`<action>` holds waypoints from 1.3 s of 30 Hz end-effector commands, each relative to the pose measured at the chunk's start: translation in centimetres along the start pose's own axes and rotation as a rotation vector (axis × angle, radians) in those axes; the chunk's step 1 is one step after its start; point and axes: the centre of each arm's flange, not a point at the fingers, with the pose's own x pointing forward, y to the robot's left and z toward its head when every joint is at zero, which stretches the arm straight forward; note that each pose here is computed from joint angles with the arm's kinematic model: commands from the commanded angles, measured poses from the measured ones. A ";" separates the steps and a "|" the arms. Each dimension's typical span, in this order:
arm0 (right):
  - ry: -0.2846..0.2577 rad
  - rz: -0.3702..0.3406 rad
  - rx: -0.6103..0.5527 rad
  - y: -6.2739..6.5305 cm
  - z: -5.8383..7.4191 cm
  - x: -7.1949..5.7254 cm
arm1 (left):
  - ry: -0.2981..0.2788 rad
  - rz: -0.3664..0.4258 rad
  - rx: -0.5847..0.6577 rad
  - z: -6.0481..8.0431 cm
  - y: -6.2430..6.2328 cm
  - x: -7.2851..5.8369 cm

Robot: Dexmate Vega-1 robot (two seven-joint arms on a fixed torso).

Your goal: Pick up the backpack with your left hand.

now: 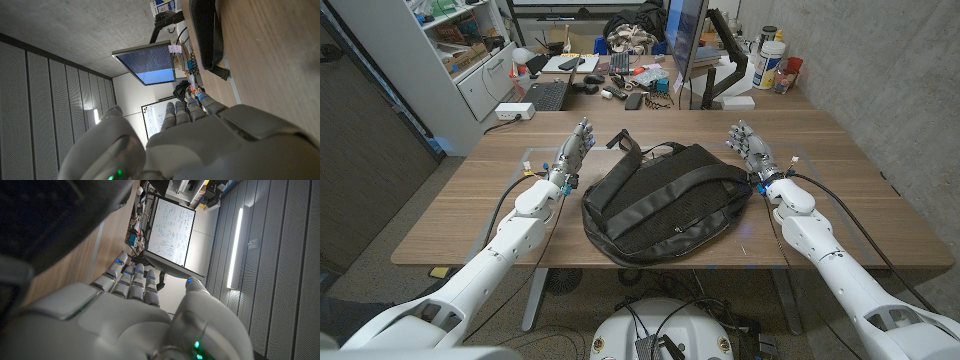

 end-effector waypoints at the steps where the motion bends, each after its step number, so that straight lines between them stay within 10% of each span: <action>1: -0.002 -0.005 -0.001 0.1 0.0 0.0 | 0.000 -0.014 0.011 0.1 0.0 -0.5; 39: -0.027 -0.035 -0.056 0.5 0.2 -0.4 | -0.085 -0.049 0.122 2.8 0.2 -4.7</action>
